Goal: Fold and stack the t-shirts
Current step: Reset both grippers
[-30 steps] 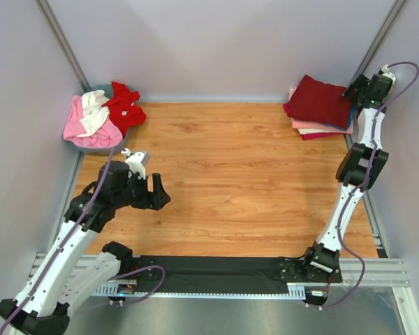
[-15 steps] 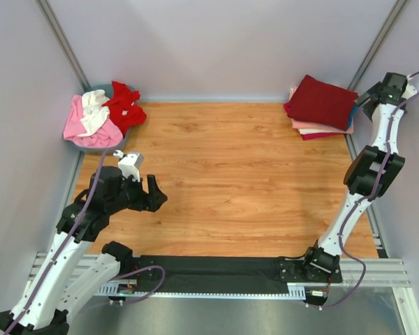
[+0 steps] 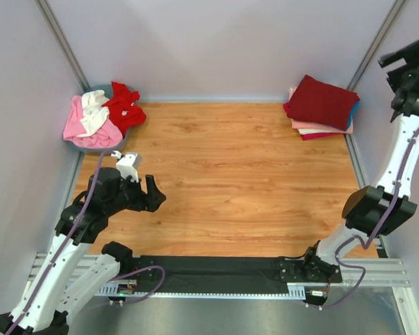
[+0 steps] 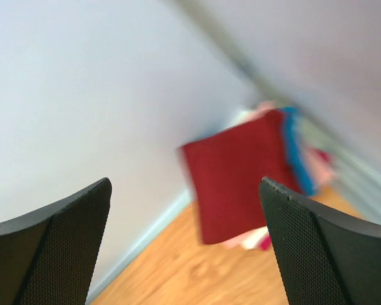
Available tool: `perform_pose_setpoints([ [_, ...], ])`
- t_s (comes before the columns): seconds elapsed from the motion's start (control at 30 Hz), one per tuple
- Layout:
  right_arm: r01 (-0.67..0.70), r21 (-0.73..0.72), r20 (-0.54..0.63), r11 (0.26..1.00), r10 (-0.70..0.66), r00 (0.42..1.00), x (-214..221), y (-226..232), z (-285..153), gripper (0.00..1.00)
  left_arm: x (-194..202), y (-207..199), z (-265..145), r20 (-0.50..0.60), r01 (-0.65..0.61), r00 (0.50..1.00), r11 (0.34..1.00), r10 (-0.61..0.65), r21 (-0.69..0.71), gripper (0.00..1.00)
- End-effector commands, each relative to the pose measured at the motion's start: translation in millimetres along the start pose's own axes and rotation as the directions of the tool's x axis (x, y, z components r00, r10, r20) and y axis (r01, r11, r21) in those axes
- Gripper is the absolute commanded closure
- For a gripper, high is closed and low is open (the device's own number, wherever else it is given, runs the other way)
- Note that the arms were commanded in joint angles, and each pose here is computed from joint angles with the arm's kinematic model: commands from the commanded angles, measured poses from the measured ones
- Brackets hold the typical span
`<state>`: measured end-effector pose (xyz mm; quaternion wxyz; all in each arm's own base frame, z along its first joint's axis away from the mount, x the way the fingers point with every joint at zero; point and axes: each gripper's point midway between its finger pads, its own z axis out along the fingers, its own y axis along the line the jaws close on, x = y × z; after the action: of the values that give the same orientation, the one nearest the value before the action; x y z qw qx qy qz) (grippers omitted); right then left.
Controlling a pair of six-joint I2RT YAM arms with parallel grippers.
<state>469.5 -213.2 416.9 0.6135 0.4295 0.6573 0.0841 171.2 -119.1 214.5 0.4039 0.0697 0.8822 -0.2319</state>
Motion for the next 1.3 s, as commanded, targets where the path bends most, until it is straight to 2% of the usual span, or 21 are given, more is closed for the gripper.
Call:
perform_pose_setpoints([
  [0.0, -0.011, -0.360, -0.244, 0.933, -0.083, 0.966, 94, 100, -33, 0.00, -8, 4, 2, 0.030, -0.001, 1.000, 1.000, 0.002, -0.027, 0.14],
  [0.03, -0.004, -0.445, -0.311, 0.895, -0.150, 0.938, 136, 135, -58, 0.00, -9, 6, 2, 0.034, 0.000, 0.999, 0.999, 0.002, -0.037, 0.14],
  [0.1, 0.056, -0.509, -0.339, 0.859, -0.259, 0.905, 189, 154, -81, 0.00, -12, 12, 1, 0.036, 0.009, 0.999, 0.997, -0.006, -0.075, 0.12],
  [0.13, 0.066, -0.579, -0.393, 0.812, -0.350, 0.851, 249, 171, -118, 0.00, -14, 18, 1, 0.044, 0.008, 0.999, 0.994, -0.003, -0.111, 0.11],
  [0.2, 0.132, -0.643, -0.359, 0.754, -0.450, 0.818, 294, 179, -146, 0.00, -20, 22, 1, 0.055, -0.022, 0.998, 0.990, 0.030, -0.137, 0.06],
  [0.23, 0.142, -0.700, -0.380, 0.700, -0.533, 0.756, 340, 182, -183, 0.00, -24, 22, 0, 0.062, -0.031, 0.997, 0.990, 0.040, -0.141, 0.04],
  [0.3, 0.185, -0.737, -0.354, 0.650, -0.604, 0.713, 374, 179, -209, 0.00, -39, 34, -4, 0.117, -0.048, 0.990, 0.975, 0.075, -0.216, 0.00],
  [0.33, 0.173, -0.771, -0.375, 0.613, -0.656, 0.655, 407, 170, -238, 0.00, -44, 38, -3, 0.133, -0.052, 0.987, 0.969, 0.087, -0.242, 0.00],
  [0.43, 0.123, -0.838, -0.357, 0.532, -0.705, 0.613, 442, 161, -286, 0.00, -59, 59, 3, 0.175, -0.056, 0.977, 0.934, 0.125, -0.354, 0.00],
  [0.47, 0.135, -0.831, -0.379, 0.540, -0.726, 0.573, 464, 134, -292, 0.00, -62, 62, 6, 0.179, -0.070, 0.973, 0.927, 0.144, -0.369, 0.00],
  [0.53, 0.152, -0.841, -0.333, 0.520, -0.718, 0.612, 464, 130, -310, 0.00, -67, 72, 17, 0.177, -0.084, 0.969, 0.905, 0.172, -0.417, 0.00],
  [0.57, 0.165, -0.839, -0.337, 0.518, -0.734, 0.589, 476, 111, -314, 0.00, -67, 79, 28, 0.169, -0.084, 0.970, 0.892, 0.176, -0.444, 0.00],
  [0.6, 0.217, -0.812, -0.318, 0.542, -0.723, 0.614, 473, 104, -308, 0.00, -69, 84, 32, 0.164, -0.091, 0.968, 0.879, 0.188, -0.468, 0.00],
  [0.73, 0.249, -0.786, -0.303, 0.566, -0.704, 0.642, 465, 75, -314, 0.00, -73, 105, 47, 0.220, -0.036, 0.957, 0.832, 0.188, -0.554, 0.00],
  [0.83, 0.287, -0.770, -0.264, 0.569, -0.695, 0.669, 449, 61, -311, 0.00, -78, 112, 58, 0.318, -0.049, 0.909, 0.826, 0.270, -0.562, 0.00],
  [0.87, 0.318, -0.751, -0.251, 0.578, -0.696, 0.673, 444, 55, -307, 0.00, -80, 117, 62, 0.364, -0.054, 0.877, 0.817, 0.314, -0.574, 0.00],
  [0.93, 0.353, -0.728, -0.220, 0.587, -0.688, 0.691, 429, 52, -303, 0.00, -82, 127, 64, 0.419, -0.012, 0.848, 0.801, 0.325, -0.598, 0.00],
  [1.1, 0.502, -0.594, -0.125, 0.628, -0.689, 0.714, 394, 40, -276, 0.00, -73, 150, 99, 0.266, -0.179, 0.855, 0.736, 0.445, -0.653, 0.02],
  [1.13, 0.516, -0.583, -0.116, 0.627, -0.693, 0.711, 393, 40, -273, 0.00, -83, 161, 98, 0.317, -0.138, 0.839, 0.736, 0.442, -0.662, 0.02],
  [1.2, 0.557, -0.550, -0.102, 0.622, -0.712, 0.695, 393, 37, -264, 0.00, -74, 172, 120, 0.308, -0.158, 0.854, 0.773, 0.420, -0.615, 0.02],
  [1.27, 0.565, -0.541, -0.105, 0.623, -0.717, 0.689, 393, 36, -261, 0.00, -67, 187, 134, 0.295, -0.173, 0.849, 0.759, 0.438, -0.628, 0.06],
])
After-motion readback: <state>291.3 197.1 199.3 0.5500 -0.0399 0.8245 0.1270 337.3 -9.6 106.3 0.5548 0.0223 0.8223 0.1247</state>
